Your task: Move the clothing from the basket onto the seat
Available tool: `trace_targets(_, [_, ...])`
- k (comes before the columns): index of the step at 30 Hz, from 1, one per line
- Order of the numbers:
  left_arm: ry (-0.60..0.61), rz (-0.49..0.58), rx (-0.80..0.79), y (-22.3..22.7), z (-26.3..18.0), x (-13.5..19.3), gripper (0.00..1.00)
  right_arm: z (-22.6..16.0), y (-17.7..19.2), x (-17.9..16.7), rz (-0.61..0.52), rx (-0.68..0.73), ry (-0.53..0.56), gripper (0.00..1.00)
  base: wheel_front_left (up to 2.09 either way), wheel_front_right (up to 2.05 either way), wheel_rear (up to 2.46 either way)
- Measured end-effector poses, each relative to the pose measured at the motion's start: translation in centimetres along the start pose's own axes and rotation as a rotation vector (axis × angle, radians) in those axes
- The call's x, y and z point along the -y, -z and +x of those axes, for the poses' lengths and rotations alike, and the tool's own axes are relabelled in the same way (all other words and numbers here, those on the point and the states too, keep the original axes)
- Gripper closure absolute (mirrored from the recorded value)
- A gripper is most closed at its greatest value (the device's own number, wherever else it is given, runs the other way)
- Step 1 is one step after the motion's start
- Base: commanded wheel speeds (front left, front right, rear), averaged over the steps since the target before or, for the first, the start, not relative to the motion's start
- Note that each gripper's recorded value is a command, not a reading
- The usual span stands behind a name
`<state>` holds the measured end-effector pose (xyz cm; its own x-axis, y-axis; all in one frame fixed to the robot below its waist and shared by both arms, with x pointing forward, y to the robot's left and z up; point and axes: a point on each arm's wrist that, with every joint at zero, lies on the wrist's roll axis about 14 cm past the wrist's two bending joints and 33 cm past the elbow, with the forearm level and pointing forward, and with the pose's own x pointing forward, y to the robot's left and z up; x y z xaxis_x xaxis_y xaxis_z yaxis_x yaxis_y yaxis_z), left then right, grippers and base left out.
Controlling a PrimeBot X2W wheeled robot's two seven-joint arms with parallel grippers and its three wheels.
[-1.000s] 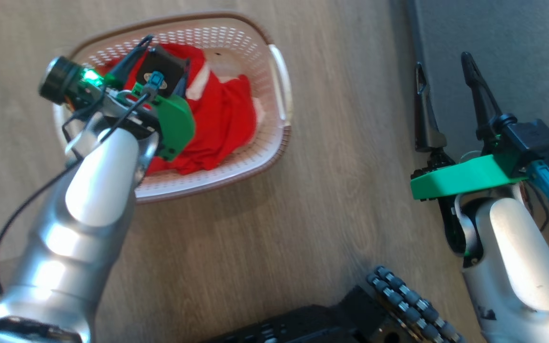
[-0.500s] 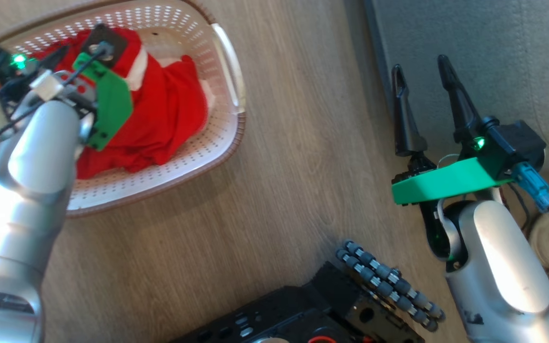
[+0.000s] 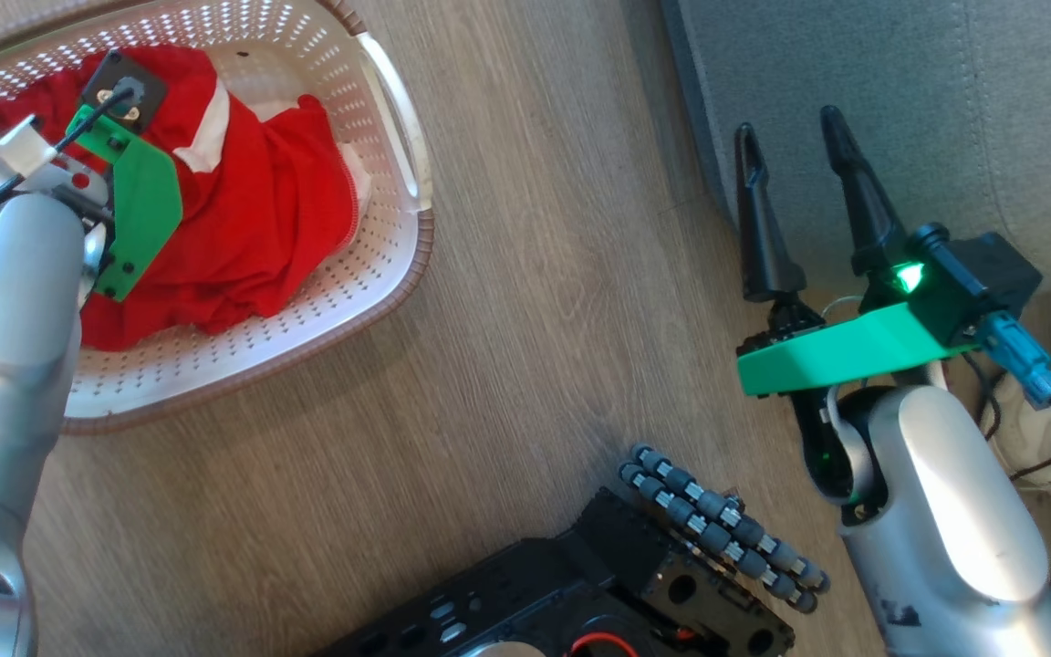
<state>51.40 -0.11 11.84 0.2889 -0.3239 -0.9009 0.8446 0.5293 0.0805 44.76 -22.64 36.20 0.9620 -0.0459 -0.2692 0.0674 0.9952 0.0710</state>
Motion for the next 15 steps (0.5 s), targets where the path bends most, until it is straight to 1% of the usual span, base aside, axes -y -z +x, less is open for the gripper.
trace_targets(6, [0.02,0.026,-0.06,0.9,0.5,0.8,0.0,-0.1,0.2,-0.3,0.016,-0.007,-0.004,0.0,0.0,0.0,0.0])
trace_targets(10, [0.028,0.048,-0.07,0.9,0.8,1.2,0.0,-0.2,0.3,-0.1,0.022,-0.011,0.001,0.0,0.0,0.0,0.0])
trace_targets(15, [0.015,0.07,-0.087,1.4,1.1,0.6,0.0,-0.3,0.6,0.0,0.028,-0.019,0.006,0.0,0.0,0.0,0.0])
